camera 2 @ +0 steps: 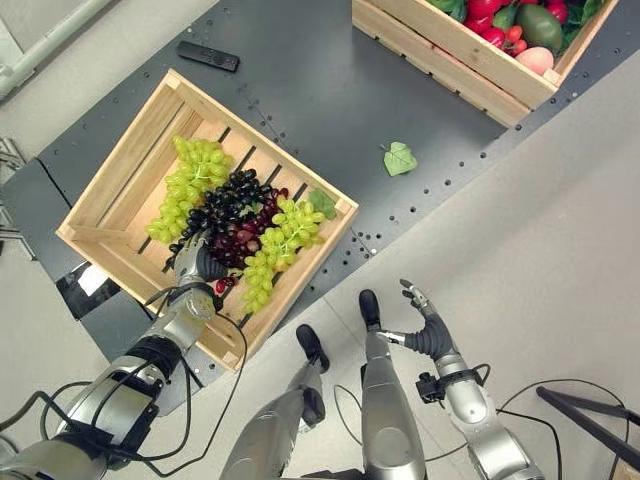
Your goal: Pick up the fruits from the basket on one side to the basket on the other side
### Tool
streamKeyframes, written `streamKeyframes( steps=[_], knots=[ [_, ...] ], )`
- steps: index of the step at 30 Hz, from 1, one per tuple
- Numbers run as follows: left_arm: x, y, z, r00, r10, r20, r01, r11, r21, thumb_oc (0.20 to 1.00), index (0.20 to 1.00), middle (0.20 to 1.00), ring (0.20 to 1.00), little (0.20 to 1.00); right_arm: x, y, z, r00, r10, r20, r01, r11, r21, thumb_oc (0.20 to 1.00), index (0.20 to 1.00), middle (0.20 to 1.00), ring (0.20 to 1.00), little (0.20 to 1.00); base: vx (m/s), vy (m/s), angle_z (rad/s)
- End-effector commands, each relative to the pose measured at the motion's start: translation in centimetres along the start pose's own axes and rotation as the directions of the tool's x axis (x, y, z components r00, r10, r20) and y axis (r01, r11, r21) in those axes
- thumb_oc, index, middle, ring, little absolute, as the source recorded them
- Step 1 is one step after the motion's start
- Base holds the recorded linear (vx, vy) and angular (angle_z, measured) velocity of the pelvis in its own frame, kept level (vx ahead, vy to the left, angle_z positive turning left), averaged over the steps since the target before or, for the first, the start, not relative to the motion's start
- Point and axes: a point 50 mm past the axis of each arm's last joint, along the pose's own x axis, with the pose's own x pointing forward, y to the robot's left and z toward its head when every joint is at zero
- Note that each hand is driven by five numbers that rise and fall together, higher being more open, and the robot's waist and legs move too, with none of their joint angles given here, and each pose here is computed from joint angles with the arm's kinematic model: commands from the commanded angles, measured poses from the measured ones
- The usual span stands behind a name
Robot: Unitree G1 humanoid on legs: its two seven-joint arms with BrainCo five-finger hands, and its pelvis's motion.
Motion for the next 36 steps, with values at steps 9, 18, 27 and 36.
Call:
streamKeyframes(
  steps=[9, 18, 27, 36],
  knots=[
    [-2.8, -6.2, 0.4, 0.958, -0.28, -0.069, 0.283, 0.958, 0.043, 0.2, 0.2, 0.2, 0.2, 0.2, -0.6, -0.5, 1.4, 0.996, -0.01, 0.085, 0.008, 1.0, 0.021, 1.0, 1.0, 1.0, 1.0, 1.0, 0.0, 0.0, 0.0],
    [-1.8, -4.9, 0.3, 0.976, -0.189, -0.105, 0.197, 0.978, 0.065, 0.2, 0.2, 0.2, 0.2, 0.2, -1.0, -0.2, 1.6, 0.995, 0.005, 0.103, -0.009, 0.999, 0.033, 1.0, 1.0, 1.0, 1.0, 1.0, -0.01, 0.001, -0.05],
    [-2.7, -5.6, -0.9, 0.967, -0.18, -0.181, 0.166, 0.982, -0.086, 0.2, 0.2, 0.2, 0.2, 0.2, -1.4, -0.7, 1.6, 0.994, -0.032, 0.106, 0.028, 0.999, 0.037, 1.0, 1.0, 1.0, 1.0, 1.0, 0.0, -0.001, -0.01],
    [-1.9, -3.8, -1.3, 0.982, -0.128, -0.138, 0.107, 0.983, -0.153, 0.2, 0.2, 0.2, 0.2, 0.2, -1.4, -0.9, 1.3, 0.995, -0.04, 0.096, 0.038, 0.999, 0.029, 1.0, 1.0, 1.0, 1.0, 1.0, 0.0, 0.0, 0.0]
  ],
)
